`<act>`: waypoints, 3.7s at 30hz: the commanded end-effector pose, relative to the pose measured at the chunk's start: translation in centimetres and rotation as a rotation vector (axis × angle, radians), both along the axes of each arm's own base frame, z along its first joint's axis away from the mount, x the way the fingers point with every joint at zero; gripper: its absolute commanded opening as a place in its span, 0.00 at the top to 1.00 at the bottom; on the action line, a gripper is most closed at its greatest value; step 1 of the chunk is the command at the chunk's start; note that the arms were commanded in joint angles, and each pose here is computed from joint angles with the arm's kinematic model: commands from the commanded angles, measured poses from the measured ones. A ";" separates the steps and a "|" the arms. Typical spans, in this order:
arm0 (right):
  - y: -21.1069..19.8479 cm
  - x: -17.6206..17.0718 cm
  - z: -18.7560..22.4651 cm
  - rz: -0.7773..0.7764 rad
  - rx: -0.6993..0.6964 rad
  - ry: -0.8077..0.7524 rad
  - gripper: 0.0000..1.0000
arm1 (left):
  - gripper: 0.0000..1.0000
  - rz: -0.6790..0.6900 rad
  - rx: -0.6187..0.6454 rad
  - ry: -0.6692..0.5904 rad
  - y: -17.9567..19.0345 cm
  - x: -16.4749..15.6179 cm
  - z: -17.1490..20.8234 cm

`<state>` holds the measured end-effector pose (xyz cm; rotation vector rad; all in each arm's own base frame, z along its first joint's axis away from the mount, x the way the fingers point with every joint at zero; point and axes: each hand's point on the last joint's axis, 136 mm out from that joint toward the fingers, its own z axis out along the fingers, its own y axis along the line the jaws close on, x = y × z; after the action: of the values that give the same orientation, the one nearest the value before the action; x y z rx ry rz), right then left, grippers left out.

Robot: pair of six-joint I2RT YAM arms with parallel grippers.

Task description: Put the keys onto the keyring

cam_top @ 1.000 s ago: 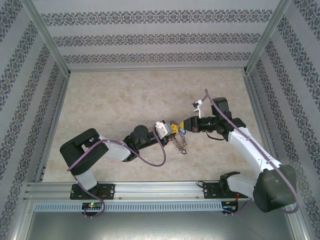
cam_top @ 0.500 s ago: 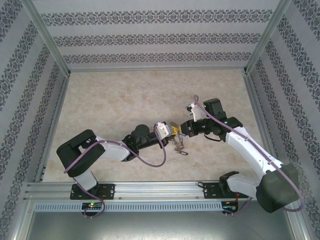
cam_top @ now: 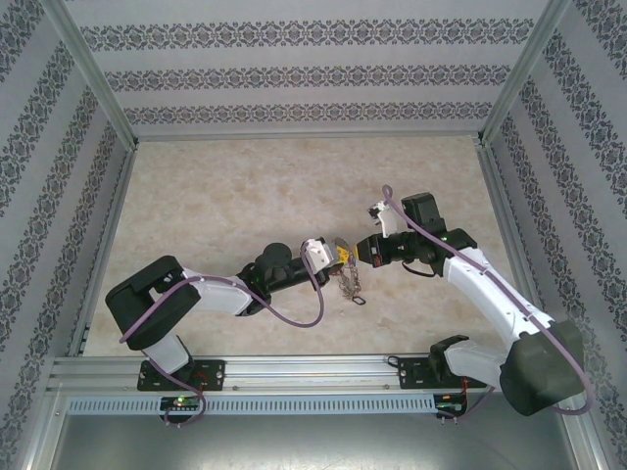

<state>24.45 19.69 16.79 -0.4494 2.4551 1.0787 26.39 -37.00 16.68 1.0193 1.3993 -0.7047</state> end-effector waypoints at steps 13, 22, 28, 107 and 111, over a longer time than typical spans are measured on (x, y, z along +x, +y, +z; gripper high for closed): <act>0.8 -0.5 2.1 0.036 0.071 -0.039 1.00 | 1.00 -0.035 -0.024 -0.059 -0.9 -0.2 2.4; 1.5 -1.3 2.4 0.072 0.051 -0.049 1.00 | 0.76 0.002 0.032 -0.017 -0.8 0.6 1.6; -0.5 1.0 3.6 -0.077 -0.058 -0.135 1.00 | 0.54 0.043 0.006 -0.037 1.0 0.0 3.3; -18.0 13.9 -6.5 -0.705 -0.430 -0.788 0.02 | 0.00 1.030 0.038 0.202 34.7 11.3 -7.5; -20.3 15.2 -6.1 -0.840 -0.496 -0.731 0.02 | 0.01 1.138 0.058 0.283 36.6 13.2 -8.2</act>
<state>38.12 0.81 8.08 -0.0123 1.9660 0.0026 36.67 -1.14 5.03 0.0913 2.0491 0.0491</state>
